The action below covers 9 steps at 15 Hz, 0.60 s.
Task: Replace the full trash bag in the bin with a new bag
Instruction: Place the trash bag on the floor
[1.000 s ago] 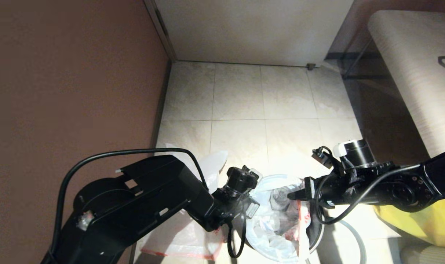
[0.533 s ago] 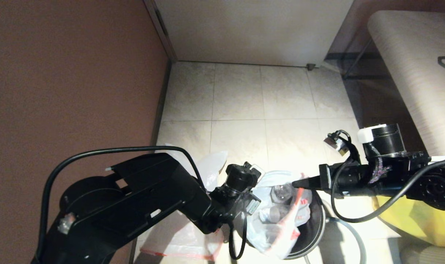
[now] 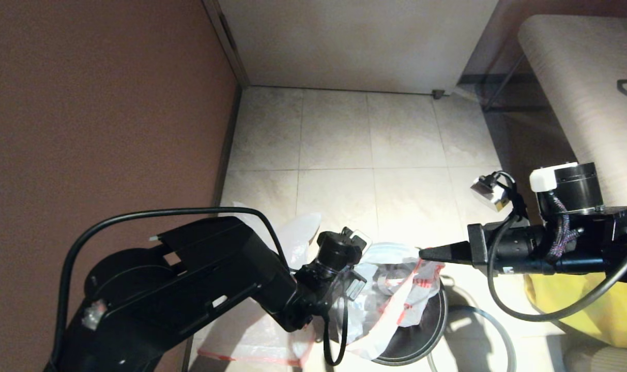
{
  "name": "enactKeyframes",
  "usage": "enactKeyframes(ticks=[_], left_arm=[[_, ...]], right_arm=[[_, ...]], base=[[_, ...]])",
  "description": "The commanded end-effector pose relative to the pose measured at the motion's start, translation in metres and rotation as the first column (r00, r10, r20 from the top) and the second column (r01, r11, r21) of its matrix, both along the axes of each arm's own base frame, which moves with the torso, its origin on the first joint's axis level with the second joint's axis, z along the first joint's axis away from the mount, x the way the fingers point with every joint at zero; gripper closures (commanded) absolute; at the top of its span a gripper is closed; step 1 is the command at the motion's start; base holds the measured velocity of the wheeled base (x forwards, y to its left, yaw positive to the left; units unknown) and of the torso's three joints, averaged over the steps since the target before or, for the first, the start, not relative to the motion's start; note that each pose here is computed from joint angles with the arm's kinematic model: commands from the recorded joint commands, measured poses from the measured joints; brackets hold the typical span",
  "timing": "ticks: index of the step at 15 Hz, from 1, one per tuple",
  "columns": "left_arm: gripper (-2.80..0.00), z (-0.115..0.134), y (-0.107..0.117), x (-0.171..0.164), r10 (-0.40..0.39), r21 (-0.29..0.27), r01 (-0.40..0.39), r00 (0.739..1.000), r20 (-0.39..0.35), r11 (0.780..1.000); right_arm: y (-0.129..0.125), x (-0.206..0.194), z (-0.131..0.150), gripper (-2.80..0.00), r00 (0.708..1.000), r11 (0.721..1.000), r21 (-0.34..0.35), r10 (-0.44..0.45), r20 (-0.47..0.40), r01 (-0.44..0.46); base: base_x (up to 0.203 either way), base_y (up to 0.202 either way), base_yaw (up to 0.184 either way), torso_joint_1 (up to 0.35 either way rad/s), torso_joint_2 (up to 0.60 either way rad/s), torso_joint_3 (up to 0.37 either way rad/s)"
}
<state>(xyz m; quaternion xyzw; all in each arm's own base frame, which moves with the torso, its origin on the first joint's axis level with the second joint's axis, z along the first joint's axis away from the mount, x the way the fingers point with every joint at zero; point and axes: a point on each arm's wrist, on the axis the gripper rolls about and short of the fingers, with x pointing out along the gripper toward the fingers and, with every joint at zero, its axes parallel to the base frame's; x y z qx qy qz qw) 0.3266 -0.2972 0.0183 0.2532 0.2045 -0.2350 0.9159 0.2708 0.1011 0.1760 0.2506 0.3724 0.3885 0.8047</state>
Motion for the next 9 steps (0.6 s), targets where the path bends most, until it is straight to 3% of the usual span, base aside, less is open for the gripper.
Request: enactKeyframes(ticks=[1,4,7,8,9], left_arm=[[0.00,-0.007,0.001,0.000,0.004,0.007,-0.004,1.000,-0.005,1.000],[0.00,-0.016,0.002,0.000,0.005,-0.001,-0.005,1.000,0.005,1.000],[0.00,-0.025,0.001,0.000,0.005,-0.013,-0.004,1.000,0.011,1.000],[0.00,-0.029,0.000,-0.001,0.003,-0.025,-0.003,1.000,0.024,1.000],[0.00,-0.031,0.000,-0.001,0.002,-0.036,-0.001,0.999,0.037,0.999]], right_arm=[[-0.004,-0.002,-0.001,0.00,1.000,1.000,0.002,-0.009,-0.007,0.009],[-0.017,-0.002,-0.024,0.00,0.993,0.996,-0.043,-0.081,-0.086,0.077],[-0.022,0.004,-0.035,0.00,0.984,0.988,-0.082,-0.141,-0.106,0.133],[-0.020,0.008,-0.038,-2.80,0.982,0.986,-0.090,-0.152,-0.114,0.142],[-0.019,0.012,-0.040,-2.80,0.976,0.983,-0.090,-0.173,-0.129,0.162]], base=[[0.000,0.000,0.000,0.000,0.00,0.000],[0.000,0.000,0.000,0.000,0.00,0.000],[0.000,0.000,0.000,0.000,0.00,0.000],[0.000,0.000,0.000,0.000,0.00,0.000],[0.000,0.000,0.000,0.000,0.00,0.000]])
